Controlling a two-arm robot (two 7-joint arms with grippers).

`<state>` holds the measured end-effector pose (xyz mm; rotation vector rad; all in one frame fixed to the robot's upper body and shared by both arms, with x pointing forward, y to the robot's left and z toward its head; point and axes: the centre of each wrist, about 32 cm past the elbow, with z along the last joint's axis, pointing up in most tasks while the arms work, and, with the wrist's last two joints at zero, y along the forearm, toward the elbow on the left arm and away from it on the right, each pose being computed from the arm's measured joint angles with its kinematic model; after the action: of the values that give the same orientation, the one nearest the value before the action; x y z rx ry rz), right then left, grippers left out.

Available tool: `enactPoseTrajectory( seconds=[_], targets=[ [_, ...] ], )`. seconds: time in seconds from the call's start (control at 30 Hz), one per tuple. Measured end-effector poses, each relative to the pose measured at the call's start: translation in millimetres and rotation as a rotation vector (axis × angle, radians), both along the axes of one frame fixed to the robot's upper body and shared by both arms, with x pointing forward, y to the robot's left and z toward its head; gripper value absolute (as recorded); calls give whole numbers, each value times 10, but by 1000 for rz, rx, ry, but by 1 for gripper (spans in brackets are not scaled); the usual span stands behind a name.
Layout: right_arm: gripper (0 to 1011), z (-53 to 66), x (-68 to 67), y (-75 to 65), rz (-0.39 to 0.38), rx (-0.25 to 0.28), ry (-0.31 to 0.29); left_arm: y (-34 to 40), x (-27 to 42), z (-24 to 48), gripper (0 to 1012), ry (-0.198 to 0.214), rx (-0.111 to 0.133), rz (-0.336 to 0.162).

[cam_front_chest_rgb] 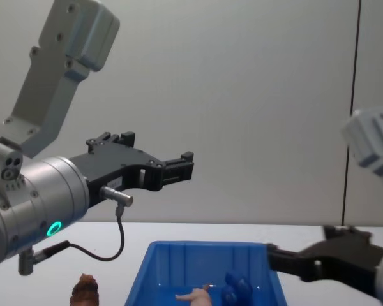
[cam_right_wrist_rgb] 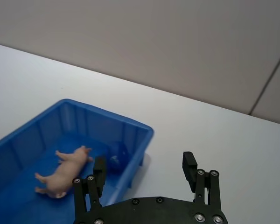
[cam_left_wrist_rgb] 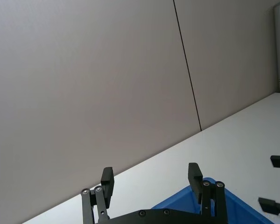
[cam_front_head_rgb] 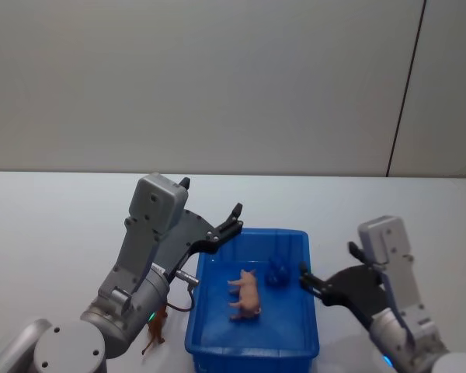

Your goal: Pick up the two dolls from the table and place them into the box.

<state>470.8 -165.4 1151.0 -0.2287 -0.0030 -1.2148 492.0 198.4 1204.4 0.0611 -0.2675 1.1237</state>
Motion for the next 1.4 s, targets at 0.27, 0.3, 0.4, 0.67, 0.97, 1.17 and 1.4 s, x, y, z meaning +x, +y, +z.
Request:
enactPoseTrajectory(
  seconds=[0.27,0.3,0.4,0.67,0.97,1.17,1.4],
  targets=[
    [1001,-9,-114,-156,-113,-30,4,0,0,0,1001,0,0,0],
    [1001,-10,-123,-168,-121,-32,5,0,0,0,1001,0,0,0],
    [1001,-12,-146,-197,-141,-38,6,0,0,0,1001,0,0,0],
    [1001,-14,-200,-269,-191,-53,8,0,-3,-5,1001,4,-4,2],
    [1001,-15,-231,-308,-218,-61,9,9,-25,-22,1001,35,-21,36],
    [1001,-16,-242,-322,-228,-64,10,28,-52,-36,1001,72,-30,71],
    [1000,-17,-250,-332,-234,-66,10,76,-81,-66,1001,144,-43,126]
  ],
)
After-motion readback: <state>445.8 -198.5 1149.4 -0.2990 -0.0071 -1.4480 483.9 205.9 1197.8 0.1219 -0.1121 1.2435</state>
